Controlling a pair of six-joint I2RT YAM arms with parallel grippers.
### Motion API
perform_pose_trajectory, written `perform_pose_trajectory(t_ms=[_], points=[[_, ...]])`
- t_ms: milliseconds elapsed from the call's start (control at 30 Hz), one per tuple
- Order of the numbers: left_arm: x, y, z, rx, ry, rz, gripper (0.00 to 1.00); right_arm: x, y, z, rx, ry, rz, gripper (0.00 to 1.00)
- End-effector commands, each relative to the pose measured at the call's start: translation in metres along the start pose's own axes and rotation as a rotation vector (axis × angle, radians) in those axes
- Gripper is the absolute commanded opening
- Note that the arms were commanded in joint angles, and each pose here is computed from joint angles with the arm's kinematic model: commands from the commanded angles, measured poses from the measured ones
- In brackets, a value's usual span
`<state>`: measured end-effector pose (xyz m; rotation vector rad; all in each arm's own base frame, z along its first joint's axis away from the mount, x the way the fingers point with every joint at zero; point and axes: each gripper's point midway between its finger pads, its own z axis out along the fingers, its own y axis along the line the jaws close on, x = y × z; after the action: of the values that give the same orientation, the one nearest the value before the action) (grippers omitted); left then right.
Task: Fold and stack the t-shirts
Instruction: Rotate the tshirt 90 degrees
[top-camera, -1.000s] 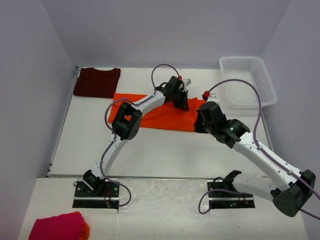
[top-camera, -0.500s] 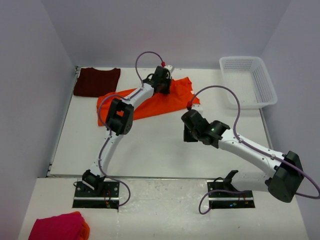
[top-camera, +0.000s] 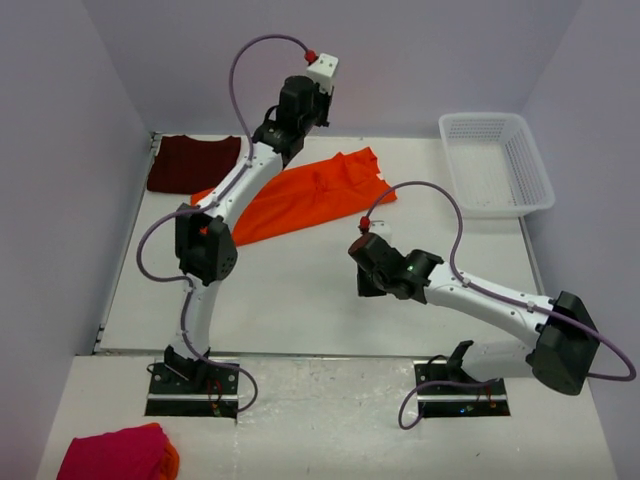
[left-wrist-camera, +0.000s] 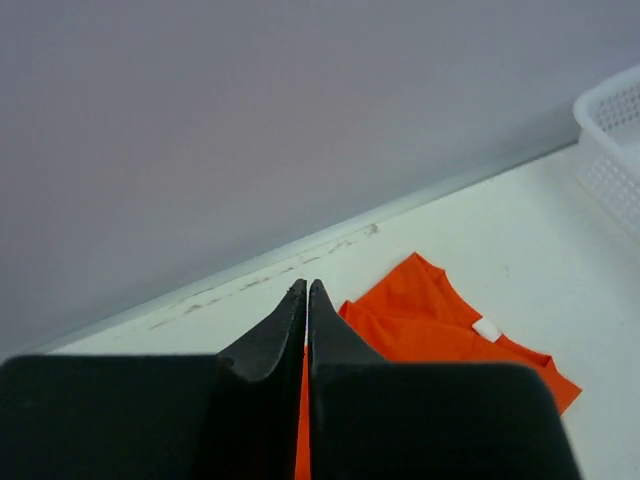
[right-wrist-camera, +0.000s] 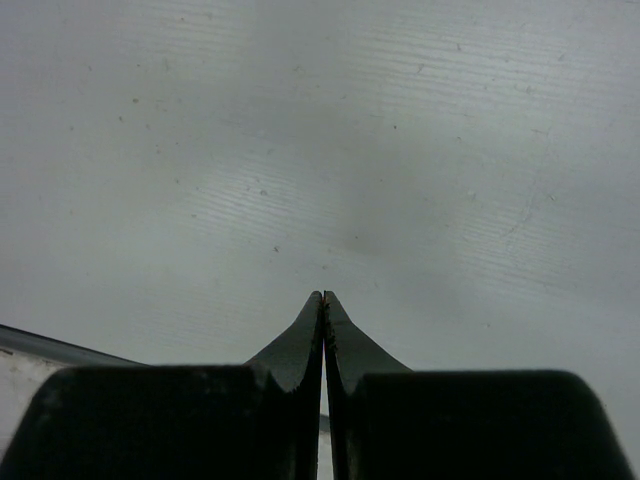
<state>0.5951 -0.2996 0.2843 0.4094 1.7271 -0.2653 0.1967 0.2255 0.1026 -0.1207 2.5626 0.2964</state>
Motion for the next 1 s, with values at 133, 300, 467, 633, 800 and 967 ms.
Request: perform_pose_trajectory(t_ms=[133, 300, 467, 633, 800, 967], points=[[0.05, 0.089, -0.112, -0.675, 0.31, -0.033, 0.0, -0.03, 0.001, -0.03, -0.029, -0.132, 0.026, 0.0], [0.147, 0.097, -0.181, -0.798, 0.486, -0.108, 0.0, -0.052, 0.007, -0.058, -0.085, -0.213, -0.011, 0.0], [0.199, 0.108, -0.218, -0.902, 0.597, -0.124, 0.0, -0.057, 0.01, -0.069, -0.116, -0.23, -0.029, 0.0], [0.219, 0.116, -0.227, -0.955, 0.637, -0.137, 0.0, -0.05, -0.001, -0.072, -0.106, -0.239, -0.011, 0.0], [0.25, 0.125, -0.222, -0.914, 0.731, -0.189, 0.0, -0.043, -0.011, -0.076, -0.104, -0.251, 0.015, 0.0], [0.288, 0.117, -0.213, -0.791, 0.819, -0.258, 0.0, -0.041, -0.016, -0.081, -0.1, -0.256, 0.025, 0.0]])
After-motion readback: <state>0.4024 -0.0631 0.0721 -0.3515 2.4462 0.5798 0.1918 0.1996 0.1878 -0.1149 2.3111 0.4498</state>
